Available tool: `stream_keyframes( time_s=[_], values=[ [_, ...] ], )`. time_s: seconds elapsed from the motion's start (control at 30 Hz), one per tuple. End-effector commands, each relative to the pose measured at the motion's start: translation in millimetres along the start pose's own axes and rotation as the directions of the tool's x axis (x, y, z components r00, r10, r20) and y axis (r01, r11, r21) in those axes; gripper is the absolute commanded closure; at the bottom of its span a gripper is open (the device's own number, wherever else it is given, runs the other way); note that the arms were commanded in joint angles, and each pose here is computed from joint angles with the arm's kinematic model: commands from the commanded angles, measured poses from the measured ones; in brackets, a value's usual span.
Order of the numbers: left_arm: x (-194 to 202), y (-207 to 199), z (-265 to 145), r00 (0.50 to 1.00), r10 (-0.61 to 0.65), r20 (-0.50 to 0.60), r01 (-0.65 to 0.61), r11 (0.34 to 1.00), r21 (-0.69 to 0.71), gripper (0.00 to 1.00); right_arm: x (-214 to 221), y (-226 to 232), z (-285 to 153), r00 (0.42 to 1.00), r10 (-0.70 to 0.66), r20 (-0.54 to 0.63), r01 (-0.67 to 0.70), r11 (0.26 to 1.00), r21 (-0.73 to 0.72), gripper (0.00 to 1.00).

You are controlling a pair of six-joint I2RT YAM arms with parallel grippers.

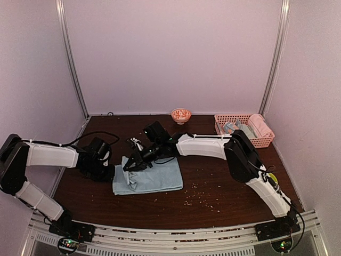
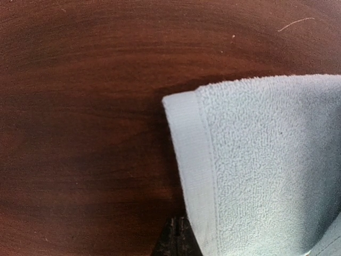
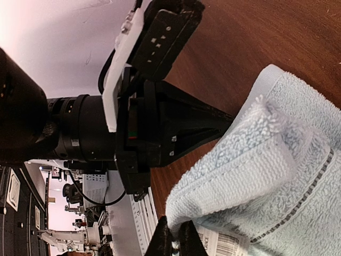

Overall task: Roll the towels
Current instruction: Fold the towel at the center of the board.

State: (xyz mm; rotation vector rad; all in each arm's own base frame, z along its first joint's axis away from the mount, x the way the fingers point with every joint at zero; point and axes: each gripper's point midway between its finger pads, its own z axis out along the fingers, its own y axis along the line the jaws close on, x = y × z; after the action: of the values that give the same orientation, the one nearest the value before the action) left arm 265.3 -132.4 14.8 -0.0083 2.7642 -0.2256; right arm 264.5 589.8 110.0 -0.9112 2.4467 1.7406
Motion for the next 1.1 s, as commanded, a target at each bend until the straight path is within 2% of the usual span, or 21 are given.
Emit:
stream_keyframes(
  time_s=[0.0, 0.27, 0.47, 0.97, 1.0, 1.07],
  values=[
    [33, 13, 6, 0.994, -0.014, -0.112, 0.01, 0.999, -0.033, 1.0, -5, -2, 13, 1.0, 0.0, 0.018, 0.0, 0.999, -0.042, 1.0],
    [35, 14, 7, 0.993, -0.016, -0.115, 0.012, 0.999, -0.035, 1.0, -18, 8, 17, 0.998, -0.007, 0.066, 0.013, 0.996, -0.092, 1.0],
    [34, 14, 7, 0.994, -0.017, -0.112, 0.014, 0.999, -0.033, 1.0, -13, 9, 28, 0.998, -0.003, 0.06, 0.009, 0.994, -0.108, 1.0],
    [28, 15, -4, 0.996, -0.037, -0.078, 0.034, 0.998, -0.043, 1.0, -12, -12, 42, 0.996, -0.029, 0.082, 0.037, 0.994, -0.104, 1.0],
    [26, 15, -7, 0.997, -0.039, -0.07, 0.036, 0.998, -0.044, 1.0, -15, -8, 42, 0.995, -0.043, 0.094, 0.054, 0.992, -0.114, 0.95],
    [20, 15, -14, 0.998, -0.045, -0.052, 0.042, 0.998, -0.051, 1.0, -20, 3, 39, 0.992, -0.059, 0.11, 0.075, 0.987, -0.146, 0.78]
  ],
)
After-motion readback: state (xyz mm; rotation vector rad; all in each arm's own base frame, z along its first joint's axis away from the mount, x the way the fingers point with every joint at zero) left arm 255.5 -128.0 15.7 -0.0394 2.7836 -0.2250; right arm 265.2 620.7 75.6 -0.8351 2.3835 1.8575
